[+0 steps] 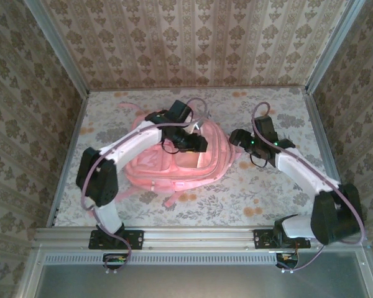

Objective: Pack the student bag

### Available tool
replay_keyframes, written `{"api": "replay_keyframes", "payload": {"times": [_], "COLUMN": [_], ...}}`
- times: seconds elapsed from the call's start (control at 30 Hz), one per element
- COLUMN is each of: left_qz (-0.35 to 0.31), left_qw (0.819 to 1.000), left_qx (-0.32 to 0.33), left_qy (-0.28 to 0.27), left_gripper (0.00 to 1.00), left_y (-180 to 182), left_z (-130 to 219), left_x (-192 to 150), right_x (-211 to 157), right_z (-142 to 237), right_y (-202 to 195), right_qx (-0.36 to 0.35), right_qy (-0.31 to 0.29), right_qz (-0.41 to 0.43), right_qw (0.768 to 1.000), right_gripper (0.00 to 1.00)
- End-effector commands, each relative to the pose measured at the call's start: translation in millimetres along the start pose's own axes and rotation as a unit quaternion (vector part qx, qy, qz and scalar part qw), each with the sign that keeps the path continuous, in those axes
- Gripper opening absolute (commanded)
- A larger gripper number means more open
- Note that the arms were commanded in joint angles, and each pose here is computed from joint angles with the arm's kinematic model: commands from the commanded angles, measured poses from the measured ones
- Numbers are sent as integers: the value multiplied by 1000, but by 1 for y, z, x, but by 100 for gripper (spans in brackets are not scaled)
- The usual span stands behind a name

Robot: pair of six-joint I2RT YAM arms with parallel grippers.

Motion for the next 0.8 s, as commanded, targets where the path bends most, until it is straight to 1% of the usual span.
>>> {"api": "replay_keyframes", "payload": {"times": [0.0, 0.03, 0.1, 0.2, 0.3, 0.4, 0.43, 0.5, 0.57, 0.63, 0.7, 0.77], "left_qz": [-10, -3, 25, 85, 154, 239, 264, 290, 299, 309, 323, 337], "left_qw": [997, 995, 993, 987, 975, 953, 945, 933, 925, 919, 913, 911], "left_qx": [-36, -41, -40, -28, 16, 14, 13, 23, 33, 51, 67, 64], "left_qy": [-73, -87, -108, -135, -160, -184, -192, -214, -233, -240, -240, -230], "left_gripper": [61, 62, 62, 62, 62, 63, 64, 65, 65, 65, 64, 63], "left_y": [-8, -3, 13, 44, 81, 116, 126, 141, 148, 155, 163, 170], "left_z": [64, 78, 95, 110, 114, 99, 95, 96, 101, 105, 101, 87], "left_x": [-13, -21, -36, -65, -101, -137, -146, -159, -166, -173, -177, -175], "right_x": [7, 9, 11, 11, 8, 3, 2, -1, -5, -6, -6, -8], "right_z": [-21, -29, -43, -59, -71, -85, -89, -95, -98, -94, -86, -76], "right_y": [4, 2, 0, -7, -14, -15, -13, -13, -13, -17, -21, -26], "right_qx": [24, 30, 42, 45, 40, 57, 65, 74, 77, 60, 39, 19], "right_qy": [37, 44, 58, 70, 78, 97, 102, 111, 121, 119, 108, 95], "right_qz": [7, -1, -13, -29, -39, -46, -45, -47, -45, -39, -32, -27], "right_qw": [999, 999, 997, 996, 995, 993, 992, 990, 989, 990, 993, 995], "right_gripper": [84, 83, 73, 61, 54, 50, 43, 31, 15, 2, 0, 0]}}
Point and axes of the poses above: each hand's point on the last joint's axis, 136 mm out from that joint toward the fingers, its own z axis back along the fingers, its own y axis along the line the jaws close on, x = y × z, the point moved 6 cm from there along z, back along the fingers, and after that the axes turned 14 degrees about z, right-handed, at the moved point
